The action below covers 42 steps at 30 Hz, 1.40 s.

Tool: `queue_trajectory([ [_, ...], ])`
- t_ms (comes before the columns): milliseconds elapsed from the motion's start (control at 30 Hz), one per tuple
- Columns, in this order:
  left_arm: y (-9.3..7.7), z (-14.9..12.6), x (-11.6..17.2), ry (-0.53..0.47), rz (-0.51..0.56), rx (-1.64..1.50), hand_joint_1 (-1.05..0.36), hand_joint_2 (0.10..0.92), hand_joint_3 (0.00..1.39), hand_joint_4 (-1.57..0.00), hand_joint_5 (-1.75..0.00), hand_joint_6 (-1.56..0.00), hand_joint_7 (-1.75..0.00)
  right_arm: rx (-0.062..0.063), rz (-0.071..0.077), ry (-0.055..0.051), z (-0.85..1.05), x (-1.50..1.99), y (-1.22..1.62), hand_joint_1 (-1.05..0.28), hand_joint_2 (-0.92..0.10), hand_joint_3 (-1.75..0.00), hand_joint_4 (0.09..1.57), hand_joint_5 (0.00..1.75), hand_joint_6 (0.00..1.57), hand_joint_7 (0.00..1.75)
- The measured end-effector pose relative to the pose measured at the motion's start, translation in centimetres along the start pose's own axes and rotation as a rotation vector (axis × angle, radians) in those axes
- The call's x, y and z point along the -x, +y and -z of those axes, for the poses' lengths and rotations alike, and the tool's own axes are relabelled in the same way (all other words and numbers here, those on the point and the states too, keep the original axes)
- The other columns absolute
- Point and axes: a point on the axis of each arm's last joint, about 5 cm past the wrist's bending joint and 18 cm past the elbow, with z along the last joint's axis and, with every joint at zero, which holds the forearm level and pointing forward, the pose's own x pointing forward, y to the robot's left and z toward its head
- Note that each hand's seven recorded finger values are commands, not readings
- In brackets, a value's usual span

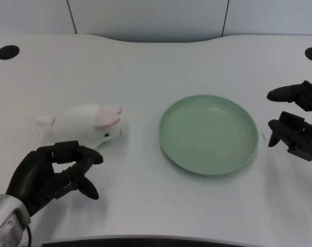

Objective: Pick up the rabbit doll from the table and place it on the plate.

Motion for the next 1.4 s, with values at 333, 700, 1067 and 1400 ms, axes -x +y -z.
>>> queue_trajectory([
  [333,0.0,-0.1,0.0,0.004,0.002,0.000,-0.45,0.921,0.42,-1.18,-1.04,-1.11,-0.86,0.001,-0.011,-0.001,-0.01,-0.01,0.01,-0.32,-0.74,-0.39,0.73,1.64,0.70,1.15],
  [700,0.1,0.0,0.1,-0.012,-0.004,0.003,-0.46,0.921,0.36,-1.21,-1.04,-1.13,-0.87,0.005,0.001,0.002,0.01,-0.05,0.09,-0.30,-0.75,-0.38,0.71,1.66,0.68,1.17],
  [1067,1.2,-3.8,-1.0,-0.192,0.037,-0.258,-0.48,0.921,0.43,-1.20,-1.02,-1.09,-0.84,0.032,0.002,0.020,-0.16,-0.41,0.64,-0.26,-0.75,-0.37,0.73,1.58,0.68,1.15],
  [1400,1.0,-12.0,-3.6,-0.246,0.113,-1.013,-0.72,0.920,0.03,-0.14,-1.32,-0.19,-0.91,0.031,-0.002,0.019,-0.15,-0.47,0.81,-0.28,-0.74,-0.38,0.70,1.61,0.68,1.16],
])
